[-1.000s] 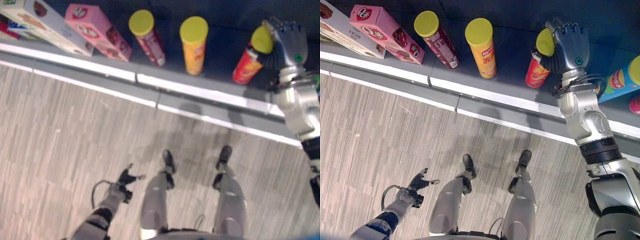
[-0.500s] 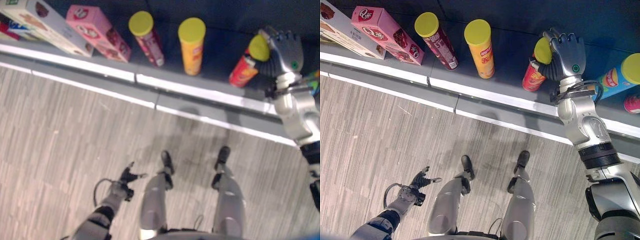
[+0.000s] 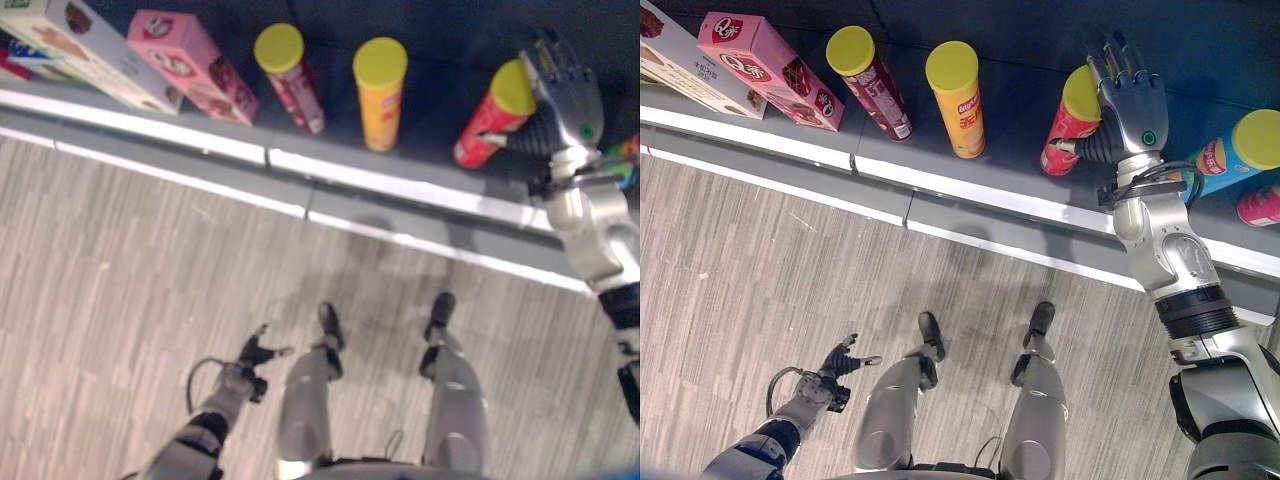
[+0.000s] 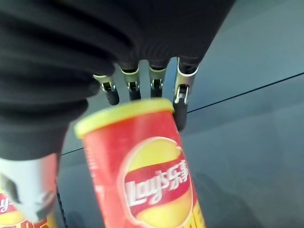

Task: Put the goods on the table back onto the shelves and tidy them up.

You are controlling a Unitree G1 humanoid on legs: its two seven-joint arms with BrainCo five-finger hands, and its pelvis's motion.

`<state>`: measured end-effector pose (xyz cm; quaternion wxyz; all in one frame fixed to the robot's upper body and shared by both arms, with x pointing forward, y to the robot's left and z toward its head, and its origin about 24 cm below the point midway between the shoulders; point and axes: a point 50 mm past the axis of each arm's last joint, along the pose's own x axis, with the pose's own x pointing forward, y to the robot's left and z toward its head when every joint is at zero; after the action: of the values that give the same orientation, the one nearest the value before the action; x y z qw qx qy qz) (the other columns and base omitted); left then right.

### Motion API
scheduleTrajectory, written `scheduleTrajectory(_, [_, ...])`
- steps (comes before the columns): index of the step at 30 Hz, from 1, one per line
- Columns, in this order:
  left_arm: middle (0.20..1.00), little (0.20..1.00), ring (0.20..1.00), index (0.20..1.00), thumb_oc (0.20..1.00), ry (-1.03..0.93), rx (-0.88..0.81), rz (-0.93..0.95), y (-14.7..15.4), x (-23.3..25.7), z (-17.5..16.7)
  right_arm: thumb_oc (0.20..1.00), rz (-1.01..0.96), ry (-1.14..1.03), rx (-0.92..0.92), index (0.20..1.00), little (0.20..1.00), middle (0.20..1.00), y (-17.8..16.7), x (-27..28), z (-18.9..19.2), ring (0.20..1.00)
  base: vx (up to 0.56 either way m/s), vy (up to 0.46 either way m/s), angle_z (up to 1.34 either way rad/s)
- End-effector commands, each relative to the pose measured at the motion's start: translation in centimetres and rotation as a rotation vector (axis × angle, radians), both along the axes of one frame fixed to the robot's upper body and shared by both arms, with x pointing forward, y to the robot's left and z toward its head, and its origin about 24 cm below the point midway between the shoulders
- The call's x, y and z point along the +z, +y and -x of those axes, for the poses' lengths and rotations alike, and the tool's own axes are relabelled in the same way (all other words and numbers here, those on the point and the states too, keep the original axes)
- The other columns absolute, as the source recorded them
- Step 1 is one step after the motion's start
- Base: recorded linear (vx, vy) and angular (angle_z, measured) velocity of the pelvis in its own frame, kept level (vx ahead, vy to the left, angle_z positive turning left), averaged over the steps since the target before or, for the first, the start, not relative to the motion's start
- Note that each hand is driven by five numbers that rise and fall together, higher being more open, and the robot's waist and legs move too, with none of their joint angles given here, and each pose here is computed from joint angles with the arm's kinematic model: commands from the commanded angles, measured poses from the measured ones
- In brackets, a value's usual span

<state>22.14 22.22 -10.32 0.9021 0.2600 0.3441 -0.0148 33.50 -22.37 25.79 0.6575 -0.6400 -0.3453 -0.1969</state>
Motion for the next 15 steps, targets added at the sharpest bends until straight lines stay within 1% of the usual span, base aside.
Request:
scheduleTrajectory(1, [1.0,1.0,1.0,1.0,1.0,0.067,-0.003,-0.044,0.7,-1.0,1.7,1.0,-0.037,-0.025,0.041,1.0,1.0,1.0,0.2,-0.5,0.6,1.0,0.0,0.0,0.0])
scheduleTrajectory(10, [1.0,1.0,1.0,1.0,1.0,0.093,-0.003,-0.037,0.3,-1.5,2.3,1.0,-0.043,-0.018,0.085,1.0,1.0,1.0,0.3,-1.6,2.0,1.0,0.03,0.002,-0.01])
scheduleTrajectory(13, [1.0,1.0,1.0,1.0,1.0,0.108,0.019,-0.013,-0.2,-2.0,2.9,1.0,-0.107,-0.044,0.128,1.0,1.0,1.0,-0.1,-2.4,4.0,1.0,0.06,-0.009,-0.06])
scheduleTrajectory(15, [1.0,1.0,1.0,1.0,1.0,0.121,0.031,-0.005,-0.2,-2.2,3.3,1.0,-0.14,-0.02,0.147,1.0,1.0,1.0,-0.4,-3.2,5.0,1.0,0.12,0.013,-0.11])
